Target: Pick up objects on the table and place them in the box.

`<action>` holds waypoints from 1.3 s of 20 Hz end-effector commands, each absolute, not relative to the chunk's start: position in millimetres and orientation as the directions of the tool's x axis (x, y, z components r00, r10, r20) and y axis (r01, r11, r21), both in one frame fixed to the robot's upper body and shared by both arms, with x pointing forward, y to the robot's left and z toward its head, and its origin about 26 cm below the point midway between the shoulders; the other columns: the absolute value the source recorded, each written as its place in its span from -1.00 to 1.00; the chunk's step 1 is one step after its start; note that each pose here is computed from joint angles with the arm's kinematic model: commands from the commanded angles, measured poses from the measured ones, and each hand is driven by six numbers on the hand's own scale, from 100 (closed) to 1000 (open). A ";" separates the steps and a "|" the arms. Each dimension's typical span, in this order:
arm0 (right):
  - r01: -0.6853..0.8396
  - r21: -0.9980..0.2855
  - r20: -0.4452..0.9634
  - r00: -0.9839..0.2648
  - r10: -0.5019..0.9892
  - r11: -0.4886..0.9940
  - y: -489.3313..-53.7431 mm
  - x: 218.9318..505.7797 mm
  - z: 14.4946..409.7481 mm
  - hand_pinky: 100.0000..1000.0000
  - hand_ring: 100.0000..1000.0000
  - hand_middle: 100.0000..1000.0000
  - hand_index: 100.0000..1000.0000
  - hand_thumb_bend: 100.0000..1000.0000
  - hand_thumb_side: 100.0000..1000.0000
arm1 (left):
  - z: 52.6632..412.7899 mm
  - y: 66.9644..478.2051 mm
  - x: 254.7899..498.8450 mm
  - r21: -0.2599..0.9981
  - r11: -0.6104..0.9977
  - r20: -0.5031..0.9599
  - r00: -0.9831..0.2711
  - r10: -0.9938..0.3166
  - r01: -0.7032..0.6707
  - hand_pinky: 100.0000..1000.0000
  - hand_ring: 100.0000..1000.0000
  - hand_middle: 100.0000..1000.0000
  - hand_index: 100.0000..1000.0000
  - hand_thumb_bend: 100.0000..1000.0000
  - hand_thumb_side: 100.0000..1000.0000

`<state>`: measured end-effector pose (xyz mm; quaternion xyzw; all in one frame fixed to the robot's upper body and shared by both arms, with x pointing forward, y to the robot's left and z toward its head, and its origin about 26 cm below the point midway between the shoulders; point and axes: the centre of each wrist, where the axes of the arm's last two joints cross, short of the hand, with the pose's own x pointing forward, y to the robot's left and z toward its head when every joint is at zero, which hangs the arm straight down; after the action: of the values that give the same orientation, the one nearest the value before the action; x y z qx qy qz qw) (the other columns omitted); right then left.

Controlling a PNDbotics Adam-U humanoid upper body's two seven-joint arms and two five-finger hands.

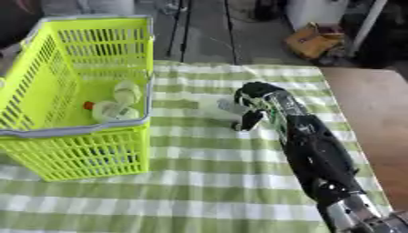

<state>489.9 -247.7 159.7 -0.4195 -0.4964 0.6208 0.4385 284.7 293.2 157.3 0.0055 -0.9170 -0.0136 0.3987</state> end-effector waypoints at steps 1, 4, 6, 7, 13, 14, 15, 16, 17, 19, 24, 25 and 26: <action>0.010 -0.994 -0.107 -0.240 0.965 -0.108 -261.8 488.2 203.8 -0.65 -0.43 -0.35 -0.20 -0.86 -1.00 | 166.2 295.6 282.9 0.039 0.999 0.710 -0.703 -0.033 -0.007 0.38 1.00 0.73 0.56 -0.64 0.72; 0.063 -0.993 -0.114 -0.230 0.966 -0.102 -268.7 484.7 220.7 -0.65 -0.43 -0.34 -0.21 -0.86 -1.00 | 165.9 296.5 282.5 0.040 0.999 0.712 -0.702 -0.035 -0.010 0.38 1.00 0.73 0.56 -0.64 0.71; 0.108 -0.989 -0.118 -0.213 0.970 -0.097 -275.1 481.4 233.8 -0.65 -0.43 -0.34 -0.22 -0.84 -1.00 | 165.8 297.3 282.2 0.040 0.999 0.712 -0.701 -0.038 -0.013 0.38 1.00 0.73 0.56 -0.64 0.71; 0.133 -0.987 -0.118 -0.200 0.973 -0.092 -278.0 479.7 240.6 -0.66 -0.44 -0.35 -0.23 -0.82 -1.00 | 165.6 297.7 282.0 0.041 0.999 0.713 -0.700 -0.040 -0.015 0.38 1.00 0.73 0.56 -0.64 0.71; 0.330 -0.942 -0.115 -0.154 0.981 -0.059 -278.0 466.5 280.3 -0.66 -0.45 -0.36 -0.25 -0.77 -1.00 | 165.2 298.8 281.5 0.041 0.999 0.716 -0.697 -0.043 -0.019 0.38 1.00 0.73 0.56 -0.64 0.71; 0.347 -0.936 -0.120 -0.158 0.980 -0.058 -276.3 464.8 283.6 -0.66 -0.45 -0.36 -0.25 -0.77 -1.00 | 165.2 298.9 281.5 0.041 0.999 0.716 -0.697 -0.043 -0.019 0.38 1.00 0.73 0.56 -0.64 0.71; 0.376 -0.925 -0.138 -0.174 0.975 -0.064 -271.0 462.4 290.2 -0.61 -0.40 -0.32 -0.21 -0.69 -1.00 | 165.0 298.9 281.4 0.042 0.999 0.717 -0.696 -0.043 -0.019 0.38 1.00 0.73 0.56 -0.64 0.71; 0.416 -0.906 -0.175 -0.200 0.964 -0.078 -262.8 458.0 299.0 -0.61 -0.40 -0.32 -0.21 -0.69 -1.00 | 165.0 299.0 281.4 0.042 0.999 0.718 -0.695 -0.044 -0.019 0.38 1.00 0.73 0.56 -0.64 0.71; 0.447 -0.890 -0.206 -0.221 0.953 -0.088 -255.3 454.1 305.6 -0.59 -0.38 -0.30 -0.19 -0.67 -1.00 | 164.9 299.0 281.3 0.042 0.999 0.718 -0.694 -0.044 -0.019 0.38 1.00 0.73 0.56 -0.64 0.71; 0.492 -0.865 -0.265 -0.271 0.925 -0.103 -238.2 447.1 316.3 -0.56 -0.36 -0.28 -0.18 -0.64 -1.00 | 164.6 298.8 281.2 0.043 0.999 0.720 -0.693 -0.043 -0.018 0.38 1.00 0.73 0.56 -0.64 0.71; 0.513 -0.851 -0.366 -0.422 0.830 -0.114 -195.0 439.4 324.7 -0.54 -0.33 -0.28 -0.17 -0.63 -1.00 | 163.8 298.6 280.9 0.045 0.999 0.724 -0.688 -0.042 -0.013 0.37 1.00 0.73 0.56 -0.63 0.71; 0.509 -0.853 -0.376 -0.449 0.811 -0.113 -187.4 439.3 324.2 -0.53 -0.41 -0.36 -0.16 -0.64 -1.00 | 163.7 298.4 280.9 0.045 0.999 0.725 -0.687 -0.041 -0.012 0.37 1.00 0.73 0.56 -0.63 0.71; 0.501 -0.858 -0.388 -0.486 0.783 -0.114 -176.2 439.4 322.3 -0.53 -0.41 -0.36 -0.16 -0.64 -1.00 | 163.4 298.2 280.8 0.045 0.999 0.726 -0.686 -0.040 -0.010 0.37 1.00 0.73 0.56 -0.63 0.71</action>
<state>445.5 -186.7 305.6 -0.4956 -0.6431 0.5620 0.1579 282.9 296.0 154.6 0.0103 -0.9133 -0.0075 0.4070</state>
